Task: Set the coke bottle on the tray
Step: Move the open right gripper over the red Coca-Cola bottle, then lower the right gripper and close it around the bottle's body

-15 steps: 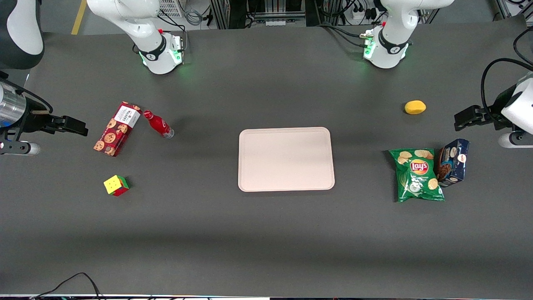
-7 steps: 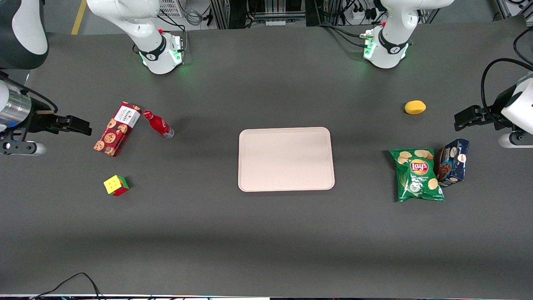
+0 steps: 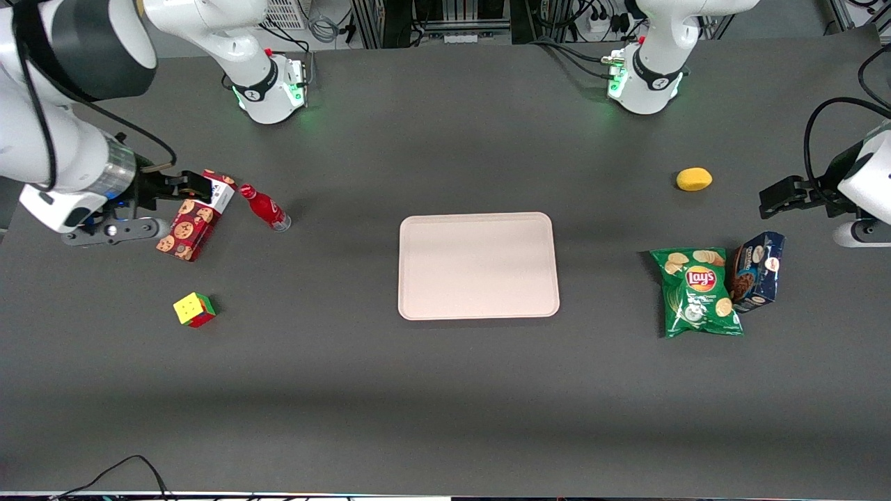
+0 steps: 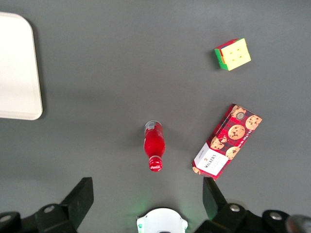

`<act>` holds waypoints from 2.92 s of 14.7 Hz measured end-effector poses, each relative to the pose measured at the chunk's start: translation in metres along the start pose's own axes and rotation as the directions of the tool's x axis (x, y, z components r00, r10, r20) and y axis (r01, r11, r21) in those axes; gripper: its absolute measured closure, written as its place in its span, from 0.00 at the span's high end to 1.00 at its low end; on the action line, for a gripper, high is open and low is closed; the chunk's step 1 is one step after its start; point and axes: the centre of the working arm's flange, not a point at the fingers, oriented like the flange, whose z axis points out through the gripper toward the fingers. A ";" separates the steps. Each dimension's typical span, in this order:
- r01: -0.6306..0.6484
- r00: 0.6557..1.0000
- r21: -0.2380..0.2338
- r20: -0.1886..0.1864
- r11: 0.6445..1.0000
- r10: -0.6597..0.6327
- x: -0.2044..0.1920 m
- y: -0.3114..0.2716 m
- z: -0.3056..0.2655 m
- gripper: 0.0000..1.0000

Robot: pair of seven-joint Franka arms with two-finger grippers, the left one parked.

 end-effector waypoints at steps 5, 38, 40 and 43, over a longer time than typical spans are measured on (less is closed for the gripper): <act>0.007 0.999 0.012 -0.042 1.000 -0.007 0.002 -0.007 0.053 1.00; 0.108 0.983 -0.003 -0.147 0.994 -0.107 -0.085 0.005 0.270 0.37; 0.109 0.984 -0.002 -0.143 0.994 -0.108 -0.085 0.005 0.269 0.36; 0.112 0.985 -0.002 -0.129 0.994 -0.111 -0.085 0.005 0.267 0.36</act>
